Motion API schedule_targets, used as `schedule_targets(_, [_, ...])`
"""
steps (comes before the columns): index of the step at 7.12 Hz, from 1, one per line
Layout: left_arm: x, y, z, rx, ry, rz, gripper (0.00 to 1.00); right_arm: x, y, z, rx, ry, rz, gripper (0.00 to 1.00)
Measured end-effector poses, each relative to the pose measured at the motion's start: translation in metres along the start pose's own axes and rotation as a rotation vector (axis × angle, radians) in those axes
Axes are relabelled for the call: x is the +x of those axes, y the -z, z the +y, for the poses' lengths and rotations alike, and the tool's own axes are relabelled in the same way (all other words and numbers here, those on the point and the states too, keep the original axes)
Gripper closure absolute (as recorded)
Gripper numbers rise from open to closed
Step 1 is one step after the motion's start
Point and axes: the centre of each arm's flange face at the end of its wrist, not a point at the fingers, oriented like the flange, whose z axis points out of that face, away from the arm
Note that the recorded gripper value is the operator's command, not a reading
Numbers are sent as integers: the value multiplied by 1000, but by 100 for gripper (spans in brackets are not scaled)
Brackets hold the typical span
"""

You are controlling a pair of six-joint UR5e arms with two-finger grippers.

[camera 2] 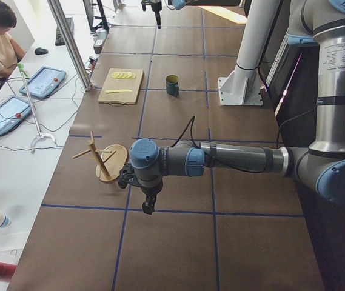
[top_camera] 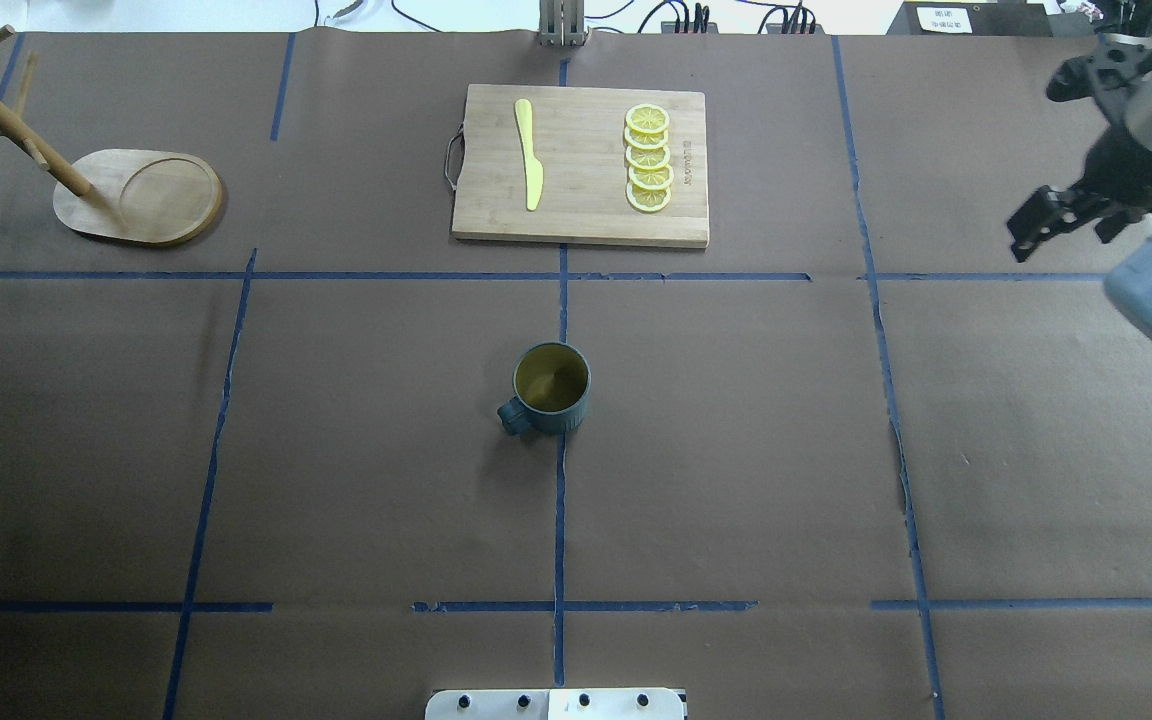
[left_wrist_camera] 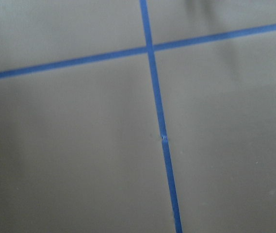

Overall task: Hang cup on storage rack
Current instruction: 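Open the right gripper and withdraw the right arm from the mug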

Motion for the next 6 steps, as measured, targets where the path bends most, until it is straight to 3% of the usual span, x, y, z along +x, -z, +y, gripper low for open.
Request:
schedule_targets(2, [11,9,-21,33,22,-1,0,102,-3,52,-26,80,-12,0])
schedule_targets(4, [22,16,-31,58,53,1,0,179,-5,114,-34,68,-17,0])
schedule_targets(6, [67,9,-47,103,-80,56,0,210,-1,160,-13,12,-13,0])
